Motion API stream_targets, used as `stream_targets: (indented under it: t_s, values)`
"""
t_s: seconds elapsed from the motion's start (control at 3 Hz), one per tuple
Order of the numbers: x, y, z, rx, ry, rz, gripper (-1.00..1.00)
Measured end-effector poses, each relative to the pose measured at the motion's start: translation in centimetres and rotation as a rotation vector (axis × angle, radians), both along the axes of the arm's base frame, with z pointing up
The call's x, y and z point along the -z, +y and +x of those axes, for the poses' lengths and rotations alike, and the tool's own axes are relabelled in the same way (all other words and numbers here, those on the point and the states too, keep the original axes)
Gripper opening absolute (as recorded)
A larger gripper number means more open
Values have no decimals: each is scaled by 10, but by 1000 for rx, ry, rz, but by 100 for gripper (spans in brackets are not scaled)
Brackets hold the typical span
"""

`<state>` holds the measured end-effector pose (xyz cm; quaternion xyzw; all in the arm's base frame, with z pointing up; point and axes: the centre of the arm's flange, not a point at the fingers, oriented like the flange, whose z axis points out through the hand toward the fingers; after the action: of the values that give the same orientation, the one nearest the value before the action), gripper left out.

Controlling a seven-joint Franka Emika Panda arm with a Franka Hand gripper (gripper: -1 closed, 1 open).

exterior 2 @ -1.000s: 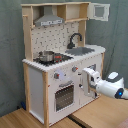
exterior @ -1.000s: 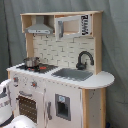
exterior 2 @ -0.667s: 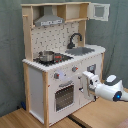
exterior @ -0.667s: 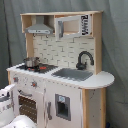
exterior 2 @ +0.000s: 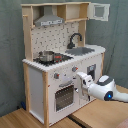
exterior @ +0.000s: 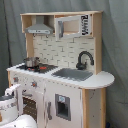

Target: Play with the kitchen

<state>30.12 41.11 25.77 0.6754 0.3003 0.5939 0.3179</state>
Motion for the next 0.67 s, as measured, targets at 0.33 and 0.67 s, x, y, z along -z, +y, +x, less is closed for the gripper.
stream_targets:
  t_s: [0.33,0.67]
  values:
    - [7,1,24,29,8,27,100]
    - [5,5,39,42,4,49,100]
